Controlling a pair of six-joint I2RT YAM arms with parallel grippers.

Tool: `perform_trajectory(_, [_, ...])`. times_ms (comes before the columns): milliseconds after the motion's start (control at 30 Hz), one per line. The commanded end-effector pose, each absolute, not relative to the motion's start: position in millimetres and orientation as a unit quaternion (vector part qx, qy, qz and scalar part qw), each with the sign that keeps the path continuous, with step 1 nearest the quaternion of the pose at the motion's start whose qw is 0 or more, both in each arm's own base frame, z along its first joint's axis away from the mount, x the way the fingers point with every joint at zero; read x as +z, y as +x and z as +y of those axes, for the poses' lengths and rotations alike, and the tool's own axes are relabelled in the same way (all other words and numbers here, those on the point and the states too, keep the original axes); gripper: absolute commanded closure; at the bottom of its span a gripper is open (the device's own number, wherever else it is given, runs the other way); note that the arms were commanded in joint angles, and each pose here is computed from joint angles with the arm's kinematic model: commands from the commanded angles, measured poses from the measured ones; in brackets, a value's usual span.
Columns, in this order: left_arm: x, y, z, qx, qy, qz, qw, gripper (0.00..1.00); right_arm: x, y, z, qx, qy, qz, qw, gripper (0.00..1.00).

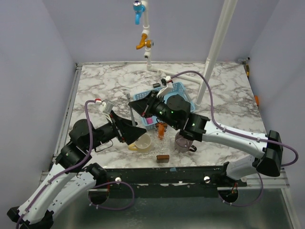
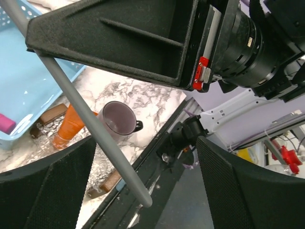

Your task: Prepare toiletry sets of a toothbrush and toothpaste on the tray

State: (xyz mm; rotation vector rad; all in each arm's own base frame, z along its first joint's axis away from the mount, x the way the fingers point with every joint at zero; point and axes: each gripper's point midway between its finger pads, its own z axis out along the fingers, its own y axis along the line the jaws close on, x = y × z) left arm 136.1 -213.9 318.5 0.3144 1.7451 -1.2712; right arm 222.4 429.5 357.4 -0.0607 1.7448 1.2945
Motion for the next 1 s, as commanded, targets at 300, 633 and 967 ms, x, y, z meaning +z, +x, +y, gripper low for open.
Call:
perform_trajectory(300, [318.7,124.2,-221.2,-0.546,0.144,0.701,0.435,0.48,389.0,222.5,413.8,0.542,0.011,0.670,0.507,1.00])
perform_trajectory(633, [314.7,124.8,-219.8,-0.539,0.142,0.709,0.433,0.83,391.2,216.9,413.5,0.539,0.004,0.671,0.510,1.00])
perform_trajectory(967, [302.3,129.6,-213.0,-0.504,0.143,0.731,0.437,1.00,381.5,206.2,405.7,0.513,-0.041,0.696,0.501,0.71])
